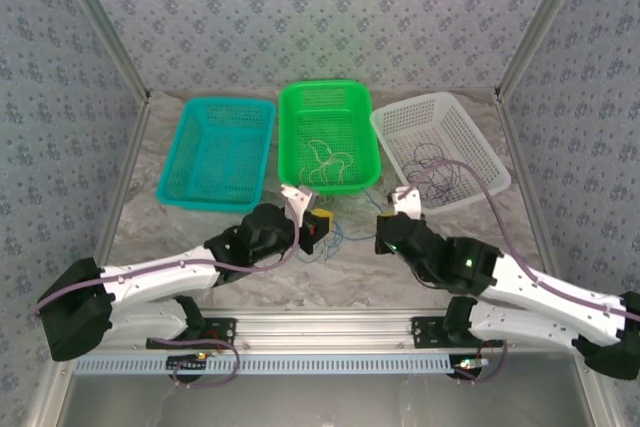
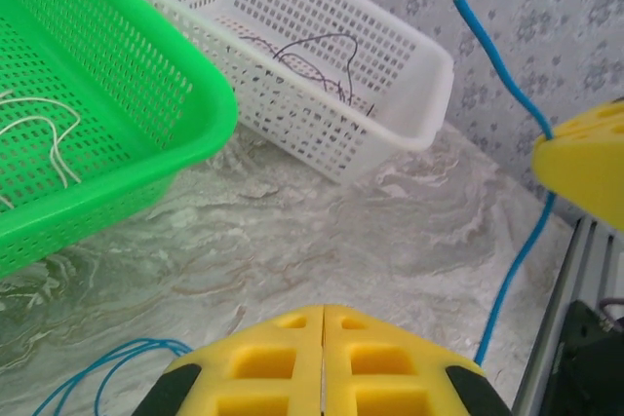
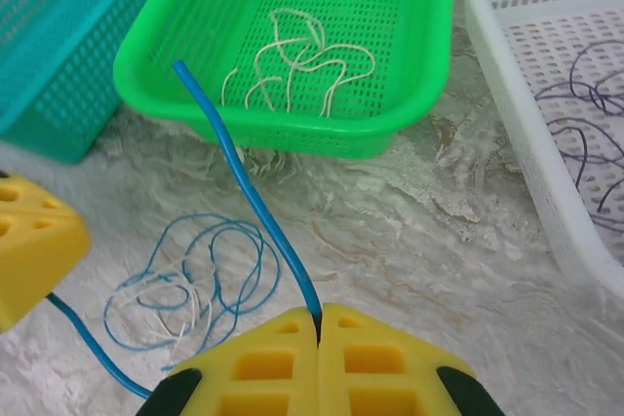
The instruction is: Untangle the cables
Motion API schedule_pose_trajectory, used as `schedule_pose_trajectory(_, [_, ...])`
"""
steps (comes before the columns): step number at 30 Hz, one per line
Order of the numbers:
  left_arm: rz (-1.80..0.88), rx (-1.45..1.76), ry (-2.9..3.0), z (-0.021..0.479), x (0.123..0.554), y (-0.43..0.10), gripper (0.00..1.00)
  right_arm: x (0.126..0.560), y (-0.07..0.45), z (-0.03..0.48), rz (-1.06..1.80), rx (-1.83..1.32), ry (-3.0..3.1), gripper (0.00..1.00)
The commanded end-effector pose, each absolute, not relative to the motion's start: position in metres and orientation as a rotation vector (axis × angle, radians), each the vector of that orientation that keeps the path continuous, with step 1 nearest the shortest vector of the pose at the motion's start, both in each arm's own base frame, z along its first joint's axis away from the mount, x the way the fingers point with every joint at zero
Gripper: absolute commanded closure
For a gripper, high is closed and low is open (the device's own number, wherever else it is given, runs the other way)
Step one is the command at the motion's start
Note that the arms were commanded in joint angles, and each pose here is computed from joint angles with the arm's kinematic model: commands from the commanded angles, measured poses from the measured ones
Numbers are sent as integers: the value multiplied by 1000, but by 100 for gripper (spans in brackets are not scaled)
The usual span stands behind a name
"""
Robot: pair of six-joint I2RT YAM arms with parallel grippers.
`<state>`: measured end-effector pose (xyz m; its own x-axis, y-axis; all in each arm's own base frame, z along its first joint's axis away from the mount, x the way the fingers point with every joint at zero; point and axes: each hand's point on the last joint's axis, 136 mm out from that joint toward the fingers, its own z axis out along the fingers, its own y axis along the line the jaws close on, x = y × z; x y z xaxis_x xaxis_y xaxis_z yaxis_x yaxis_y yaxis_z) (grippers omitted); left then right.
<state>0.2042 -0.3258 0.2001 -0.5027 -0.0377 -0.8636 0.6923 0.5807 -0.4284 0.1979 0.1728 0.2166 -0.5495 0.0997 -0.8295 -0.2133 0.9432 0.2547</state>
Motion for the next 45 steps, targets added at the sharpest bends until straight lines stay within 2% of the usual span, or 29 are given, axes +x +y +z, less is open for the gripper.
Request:
schedule_pose_trajectory(1, [-1081,451,1845,215,207,-326,100,213,167,236,623,234,1931,100])
schedule_pose_trajectory(12, [-1154,367,1936,188,201,-331,100,234,143,251,1078,615,1567,100])
schedule_pose_trajectory(21, [-1132,318,1990,173,197,-332,100,245,138,271,1202,701,1455,100])
schedule_pose_trajectory(27, [-1032,236,1969,180,210,-316,100,250,152,256,1155,685,1585,100])
schedule_pose_trajectory(29, [-962,188,1944,188,216,-300,100,249,156,251,1096,658,1666,91])
schedule_pose_trajectory(31, [-869,132,1904,204,225,-275,100,248,159,243,1022,627,1763,64])
schedule_pose_trajectory(33, [-787,79,1863,224,233,-248,100,246,161,240,967,578,1835,47])
schedule_pose_trajectory(39, [-598,-58,1716,286,247,-154,100,238,164,230,926,499,1917,29])
schedule_pose_trajectory(45, [-419,-218,1747,280,258,-88,100,232,166,210,866,459,2016,27])
